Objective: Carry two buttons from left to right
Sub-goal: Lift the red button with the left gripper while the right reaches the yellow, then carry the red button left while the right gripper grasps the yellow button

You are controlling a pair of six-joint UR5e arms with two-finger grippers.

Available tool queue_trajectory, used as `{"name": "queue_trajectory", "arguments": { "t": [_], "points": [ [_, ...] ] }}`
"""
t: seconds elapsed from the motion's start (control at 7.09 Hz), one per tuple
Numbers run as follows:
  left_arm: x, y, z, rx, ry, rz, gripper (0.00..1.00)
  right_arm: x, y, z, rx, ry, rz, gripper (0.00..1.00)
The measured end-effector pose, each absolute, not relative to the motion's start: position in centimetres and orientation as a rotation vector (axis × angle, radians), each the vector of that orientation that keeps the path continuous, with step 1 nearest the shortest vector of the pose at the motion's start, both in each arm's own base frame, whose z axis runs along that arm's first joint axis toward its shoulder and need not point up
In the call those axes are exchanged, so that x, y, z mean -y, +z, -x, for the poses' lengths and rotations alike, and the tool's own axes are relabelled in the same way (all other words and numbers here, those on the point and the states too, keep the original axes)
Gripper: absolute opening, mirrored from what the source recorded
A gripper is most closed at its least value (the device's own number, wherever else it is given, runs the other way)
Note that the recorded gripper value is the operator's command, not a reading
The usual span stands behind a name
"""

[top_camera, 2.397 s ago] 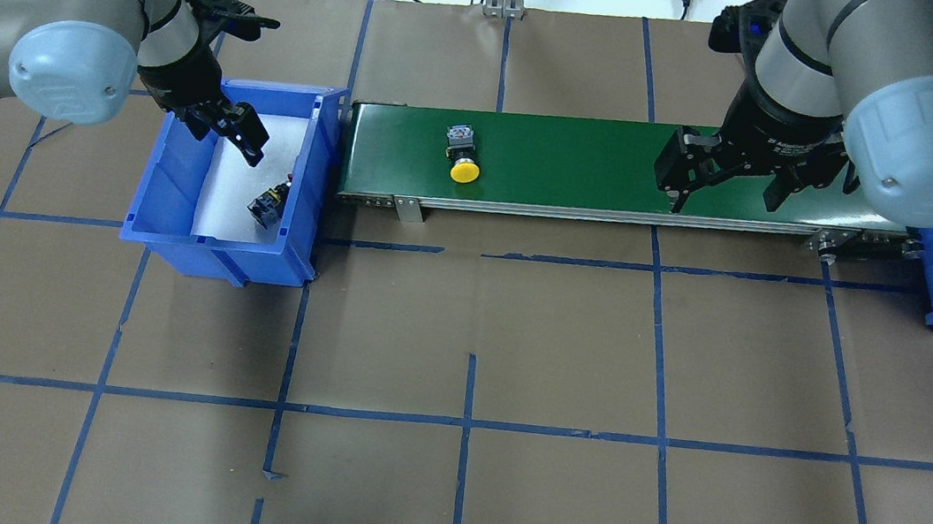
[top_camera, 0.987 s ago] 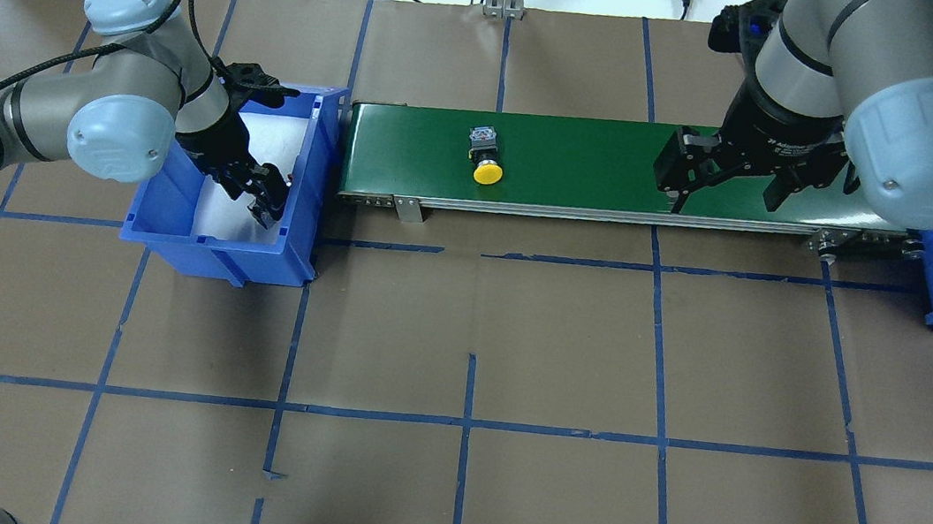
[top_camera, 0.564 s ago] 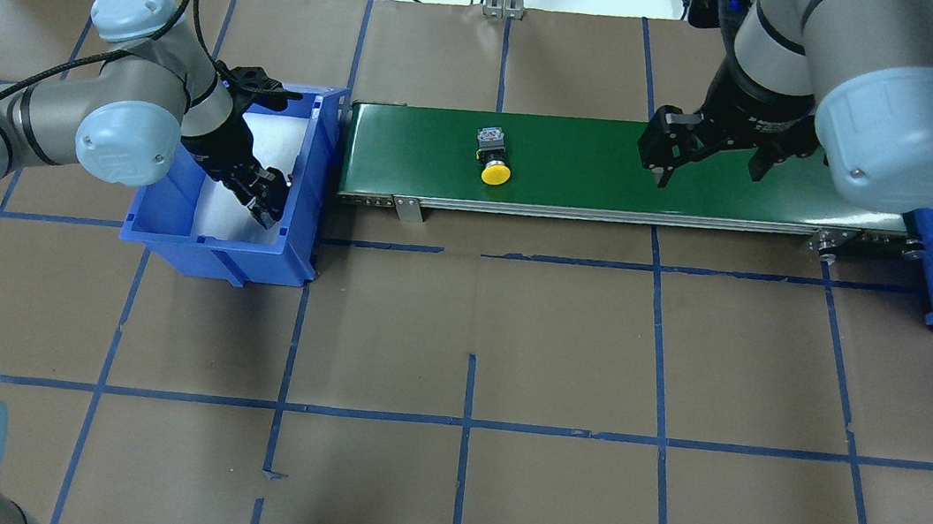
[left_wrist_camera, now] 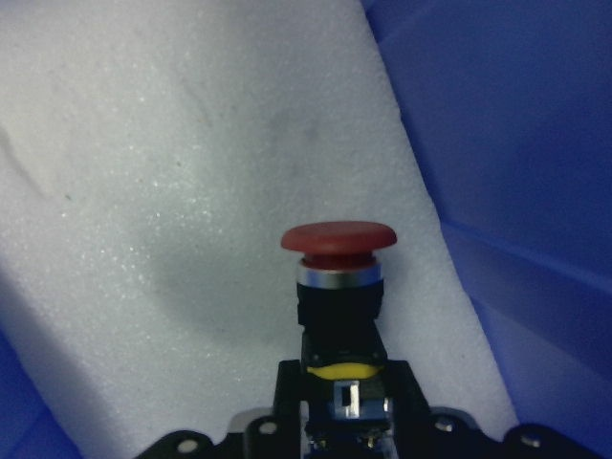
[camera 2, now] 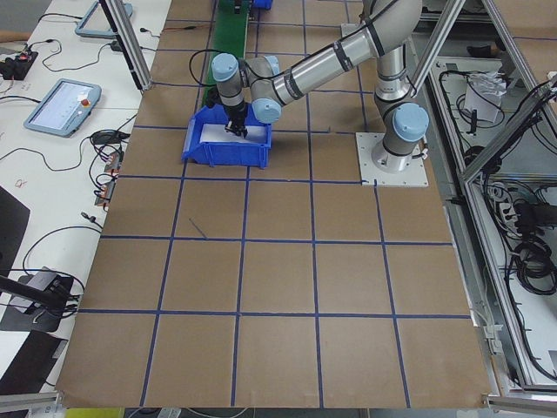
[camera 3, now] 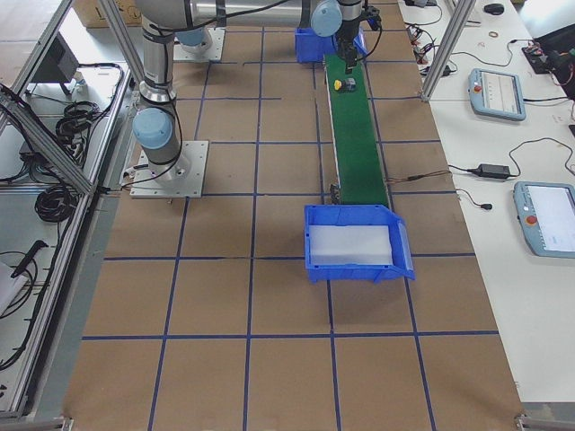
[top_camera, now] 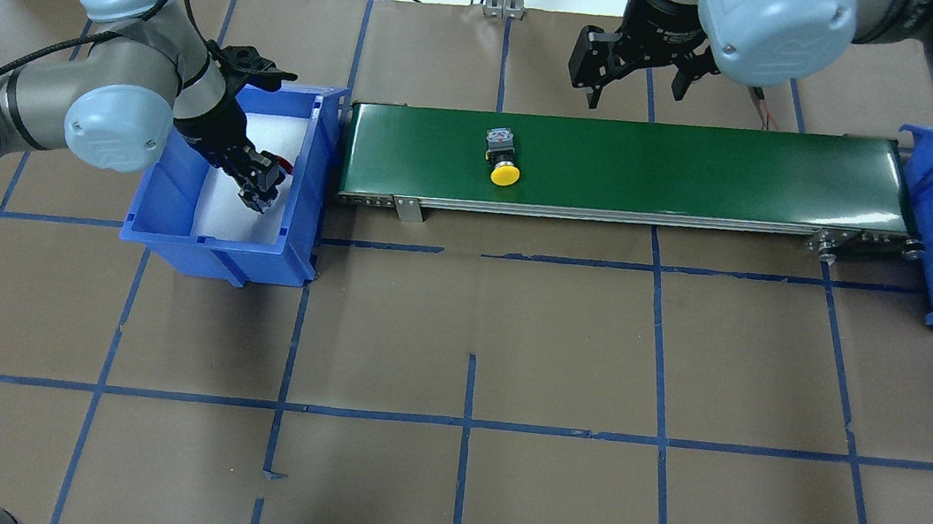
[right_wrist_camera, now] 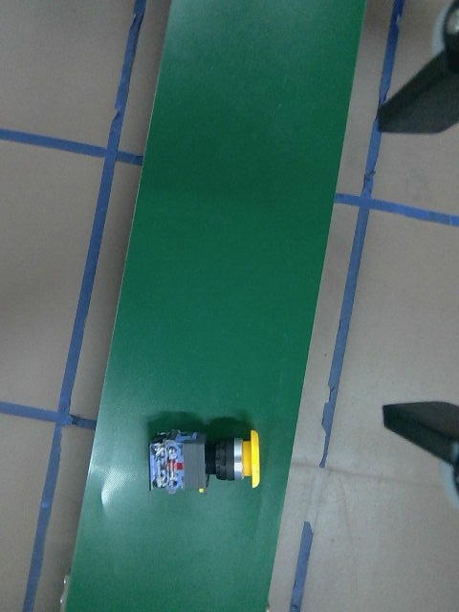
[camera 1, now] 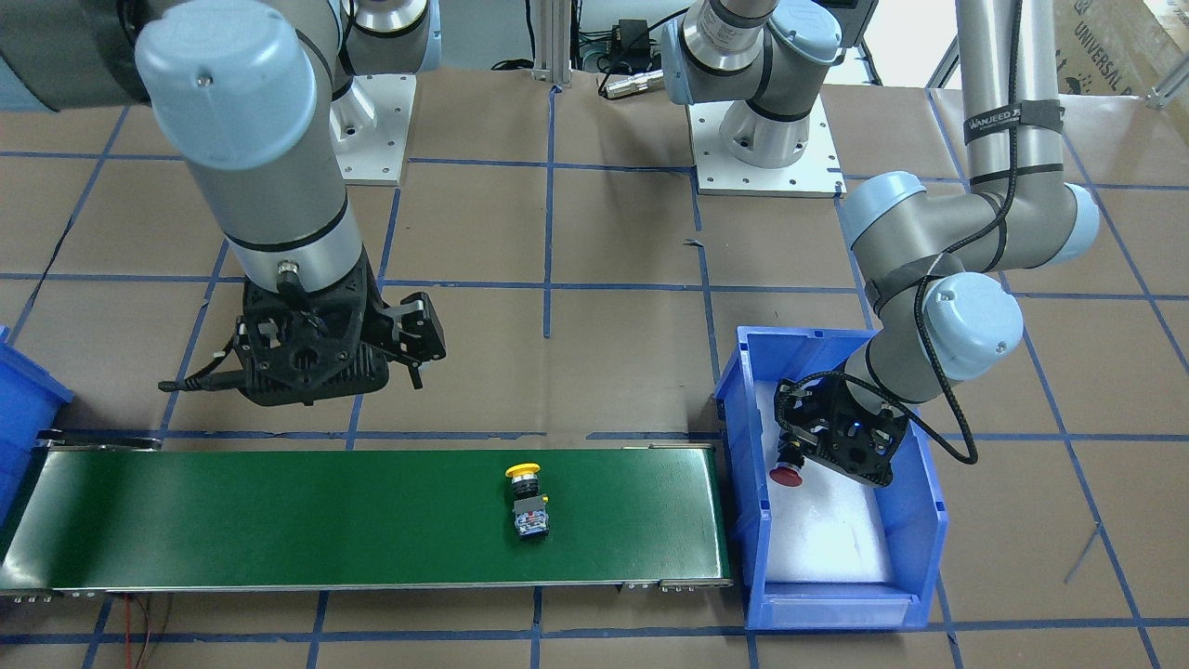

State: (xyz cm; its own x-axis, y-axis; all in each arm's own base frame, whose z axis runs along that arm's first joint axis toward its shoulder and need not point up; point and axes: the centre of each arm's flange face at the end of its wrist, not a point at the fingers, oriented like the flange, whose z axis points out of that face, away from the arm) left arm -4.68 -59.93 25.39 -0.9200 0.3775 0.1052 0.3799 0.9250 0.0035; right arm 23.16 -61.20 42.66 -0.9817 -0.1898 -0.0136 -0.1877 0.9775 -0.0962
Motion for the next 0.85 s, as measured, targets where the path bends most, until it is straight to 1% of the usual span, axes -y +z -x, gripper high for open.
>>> {"name": "queue_trajectory", "arguments": {
  "t": [0.14,0.42,0.56,0.85],
  "points": [
    [60.5,27.8,4.6,3.002,-0.026,0.495,0.33,62.3,41.1,-23.9,-3.062,-0.125,0.285,1.00],
    [61.1,32.5,5.1,3.034,-0.055,0.355,0.30,63.5,38.4,-24.9,-3.041,-0.094,0.228,1.00],
    [60.8,34.4,6.5,3.070,-0.062,0.298,0.31,64.1,36.6,-25.9,-3.039,-0.085,0.212,1.00],
    [59.7,37.3,12.6,3.110,-0.002,0.138,0.28,64.8,33.3,-28.2,-3.048,-0.086,0.207,1.00]
  ]
}}
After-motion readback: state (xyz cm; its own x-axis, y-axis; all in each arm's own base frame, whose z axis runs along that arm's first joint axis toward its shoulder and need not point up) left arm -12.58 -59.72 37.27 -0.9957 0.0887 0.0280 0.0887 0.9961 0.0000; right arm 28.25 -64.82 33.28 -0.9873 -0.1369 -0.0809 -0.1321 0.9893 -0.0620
